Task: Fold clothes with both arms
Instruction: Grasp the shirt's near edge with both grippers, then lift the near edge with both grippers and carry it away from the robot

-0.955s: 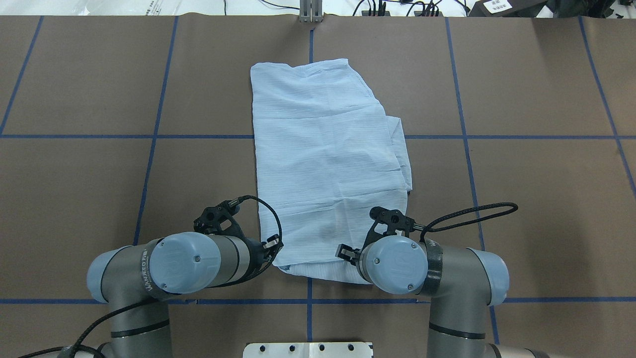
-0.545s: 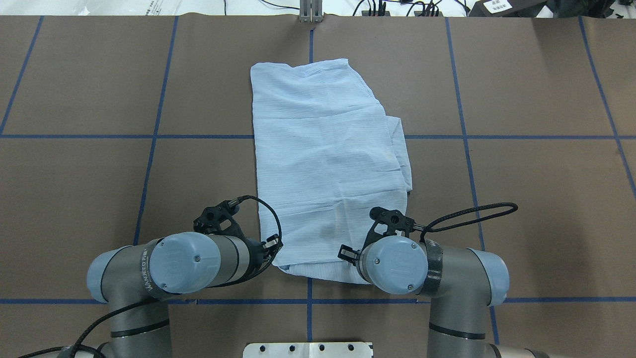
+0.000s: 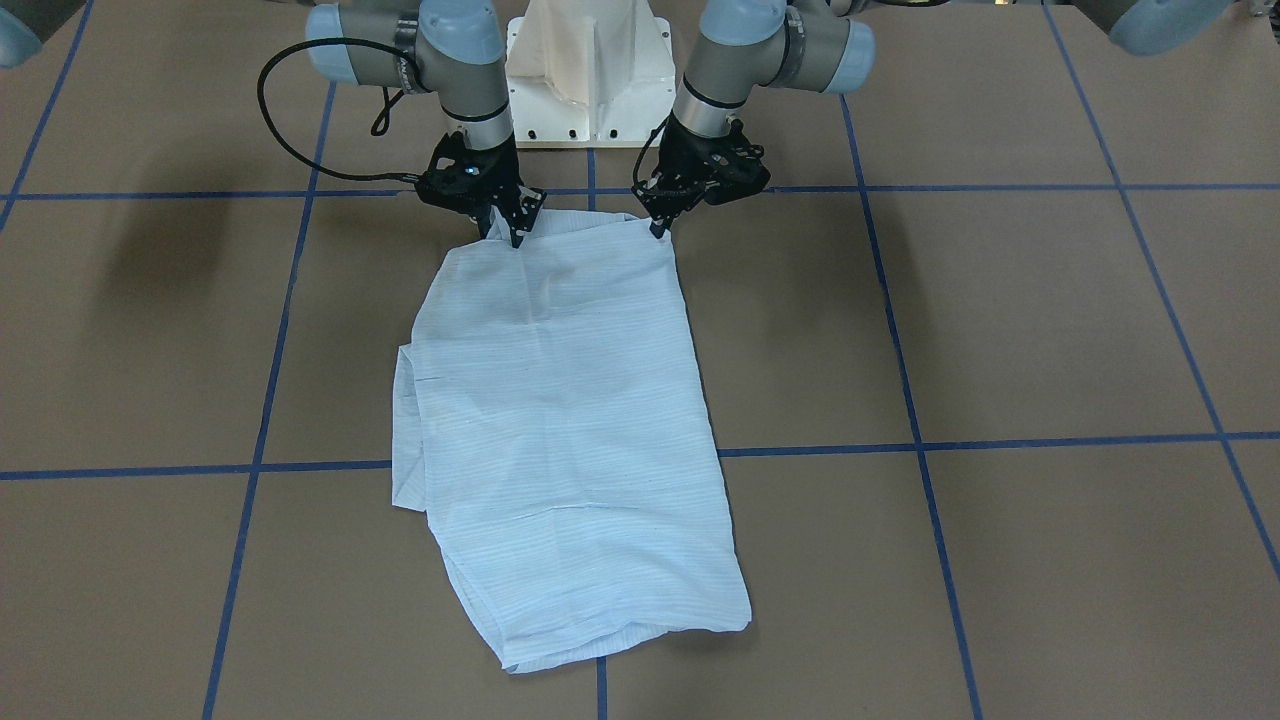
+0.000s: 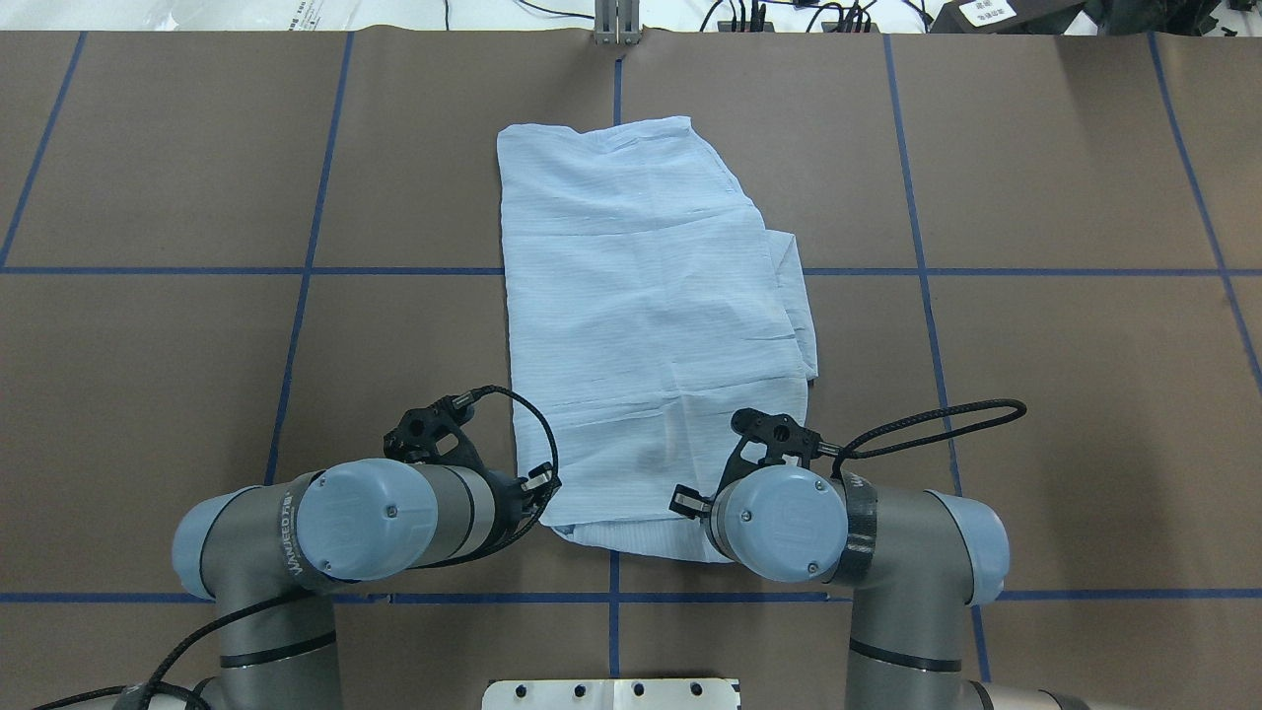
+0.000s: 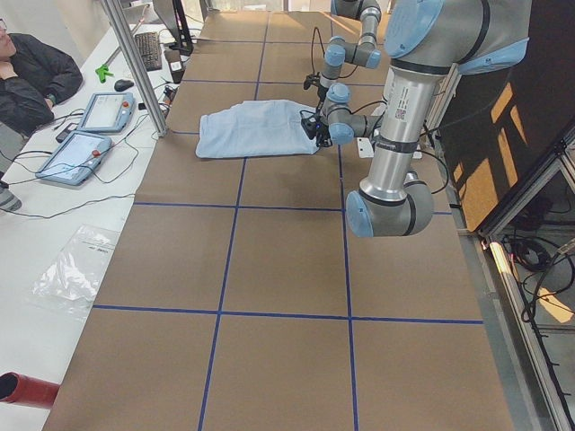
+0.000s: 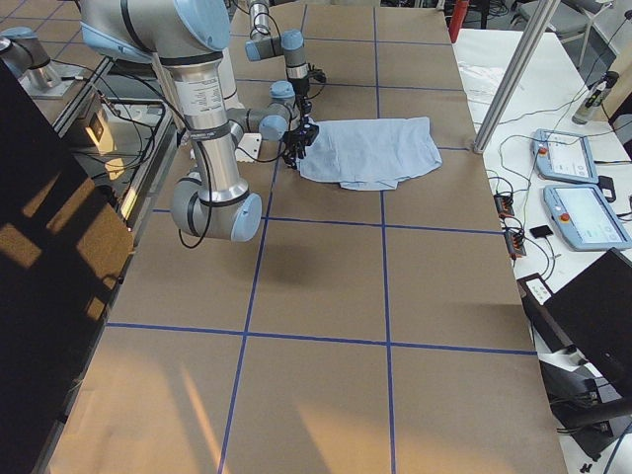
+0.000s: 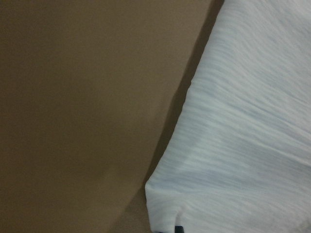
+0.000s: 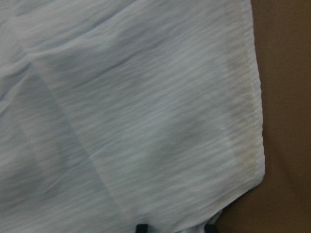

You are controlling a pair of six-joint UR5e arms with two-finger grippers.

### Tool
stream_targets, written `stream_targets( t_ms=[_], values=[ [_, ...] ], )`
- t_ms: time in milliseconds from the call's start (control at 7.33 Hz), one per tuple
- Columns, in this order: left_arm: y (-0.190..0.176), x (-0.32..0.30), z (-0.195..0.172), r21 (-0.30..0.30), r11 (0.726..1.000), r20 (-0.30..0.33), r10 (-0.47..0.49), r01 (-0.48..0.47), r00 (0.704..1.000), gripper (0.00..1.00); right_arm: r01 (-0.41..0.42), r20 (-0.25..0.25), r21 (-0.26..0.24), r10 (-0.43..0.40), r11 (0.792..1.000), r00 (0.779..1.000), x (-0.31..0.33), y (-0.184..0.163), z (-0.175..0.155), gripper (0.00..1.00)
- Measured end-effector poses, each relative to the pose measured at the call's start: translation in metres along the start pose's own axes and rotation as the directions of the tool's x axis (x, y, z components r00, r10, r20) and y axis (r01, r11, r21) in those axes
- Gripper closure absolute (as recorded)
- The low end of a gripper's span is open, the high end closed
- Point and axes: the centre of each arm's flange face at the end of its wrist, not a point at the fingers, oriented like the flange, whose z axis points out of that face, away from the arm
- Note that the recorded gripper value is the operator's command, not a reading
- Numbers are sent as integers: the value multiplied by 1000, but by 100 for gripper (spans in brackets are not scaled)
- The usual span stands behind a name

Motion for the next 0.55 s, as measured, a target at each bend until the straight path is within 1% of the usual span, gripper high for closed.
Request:
stream_targets(
  t_ms=[136,273,409,545],
  values=[
    [0,0,0,1,1000,-1,0,0,1000,100,-1,4,-1,1,1000,1000,-2,-1,-2,88],
    [0,0,0,1,1000,-1,0,0,1000,100,-3,10,-1,3,1000,1000,-4,-2,-5,95],
    [0,0,0,1,1000,-2,0,0,1000,100,-5,16,-1,5,1000,1000,-6,-3,-7,100],
    [0,1,-1,0,1000,-2,0,0,1000,100,-6,23,-2,6,1000,1000,-7,-4,-10,100]
  ],
)
